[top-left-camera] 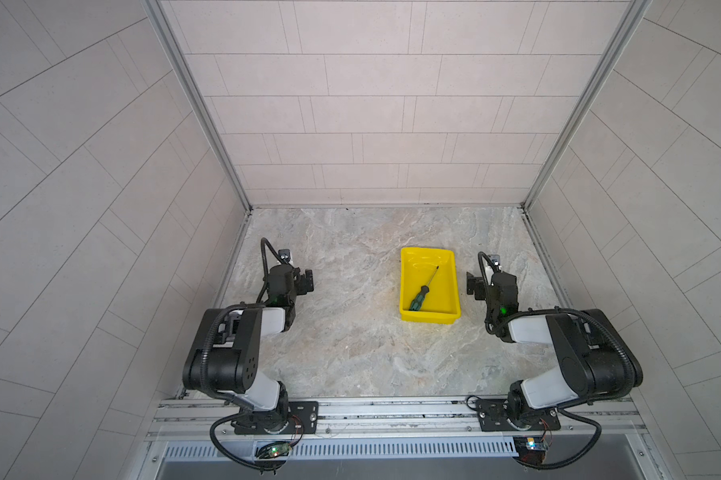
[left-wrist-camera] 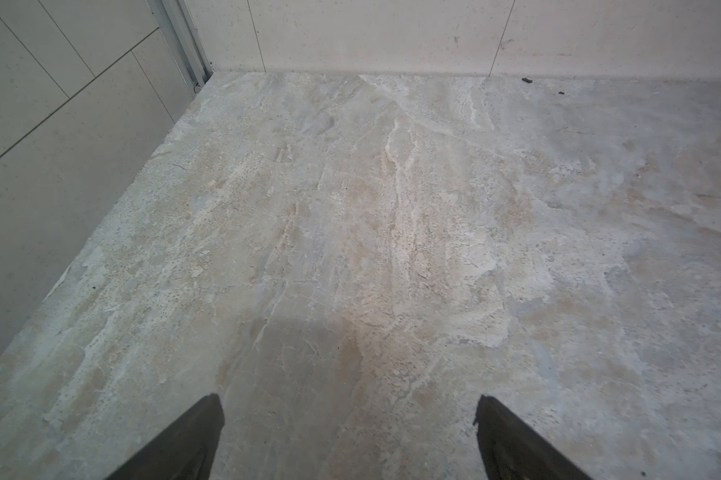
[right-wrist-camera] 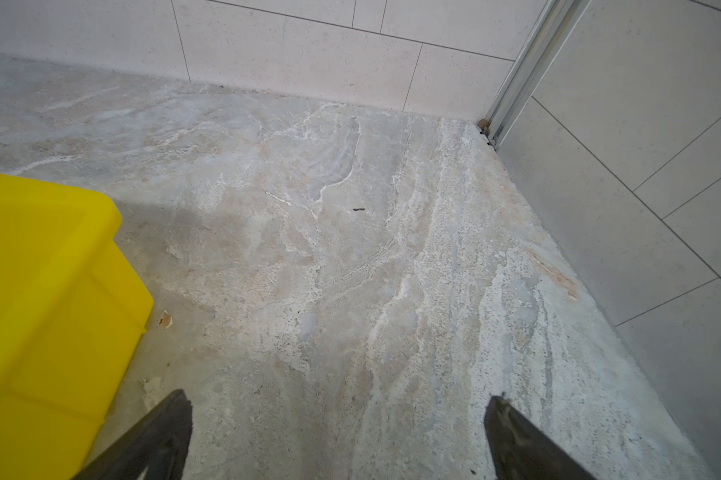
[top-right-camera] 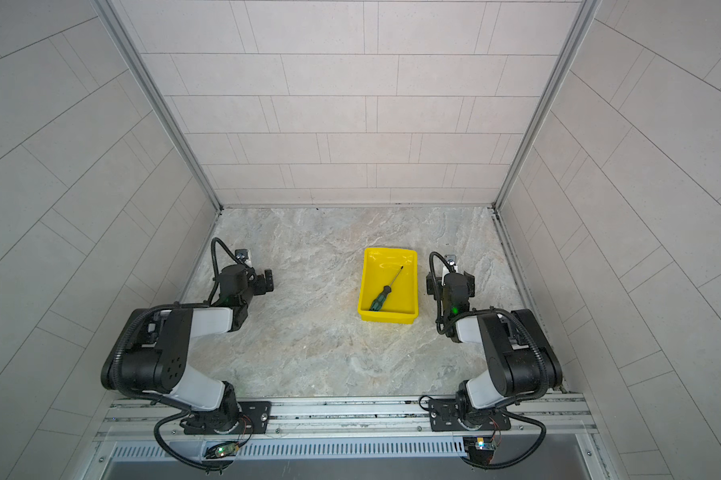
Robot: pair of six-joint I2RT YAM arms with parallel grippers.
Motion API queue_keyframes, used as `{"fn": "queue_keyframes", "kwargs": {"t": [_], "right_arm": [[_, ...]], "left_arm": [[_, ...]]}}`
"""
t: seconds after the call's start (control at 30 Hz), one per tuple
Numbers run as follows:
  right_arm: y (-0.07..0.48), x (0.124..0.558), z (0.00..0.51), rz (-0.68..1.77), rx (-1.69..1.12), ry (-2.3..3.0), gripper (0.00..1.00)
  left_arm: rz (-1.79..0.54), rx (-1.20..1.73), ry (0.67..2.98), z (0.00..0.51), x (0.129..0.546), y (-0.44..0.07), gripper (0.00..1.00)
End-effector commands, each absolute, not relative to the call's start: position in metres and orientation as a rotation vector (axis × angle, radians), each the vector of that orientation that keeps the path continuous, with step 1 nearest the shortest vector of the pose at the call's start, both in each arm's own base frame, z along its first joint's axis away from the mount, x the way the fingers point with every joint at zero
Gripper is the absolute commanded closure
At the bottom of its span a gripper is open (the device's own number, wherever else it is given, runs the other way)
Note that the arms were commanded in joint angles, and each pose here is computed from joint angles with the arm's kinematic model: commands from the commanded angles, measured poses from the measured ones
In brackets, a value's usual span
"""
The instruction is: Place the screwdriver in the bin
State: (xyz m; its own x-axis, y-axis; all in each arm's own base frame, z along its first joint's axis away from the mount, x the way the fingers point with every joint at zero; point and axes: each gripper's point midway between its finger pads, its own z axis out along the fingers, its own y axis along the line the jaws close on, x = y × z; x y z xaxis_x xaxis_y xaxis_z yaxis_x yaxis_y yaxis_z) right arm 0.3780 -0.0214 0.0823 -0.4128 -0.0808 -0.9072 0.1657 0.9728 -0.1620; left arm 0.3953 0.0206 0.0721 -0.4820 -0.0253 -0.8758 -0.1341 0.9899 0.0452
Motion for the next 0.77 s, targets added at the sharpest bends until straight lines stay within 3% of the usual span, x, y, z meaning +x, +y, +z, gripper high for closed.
{"fn": "queue_keyframes", "kwargs": {"t": [0.0, 0.73], "right_arm": [[-0.0232, 0.3814, 0.0923, -0.278, 0.076, 1.947, 0.0], [-0.0226, 0.3766, 0.0943, -0.271, 0.073, 1.914, 0.0]], "left_arm": [[0.132, -0.098, 2.037, 0.0816, 0.3991, 0.0193, 0.0], [0.131, -0.099, 2.043, 0.0803, 0.4001, 0.0191, 0.0]]}}
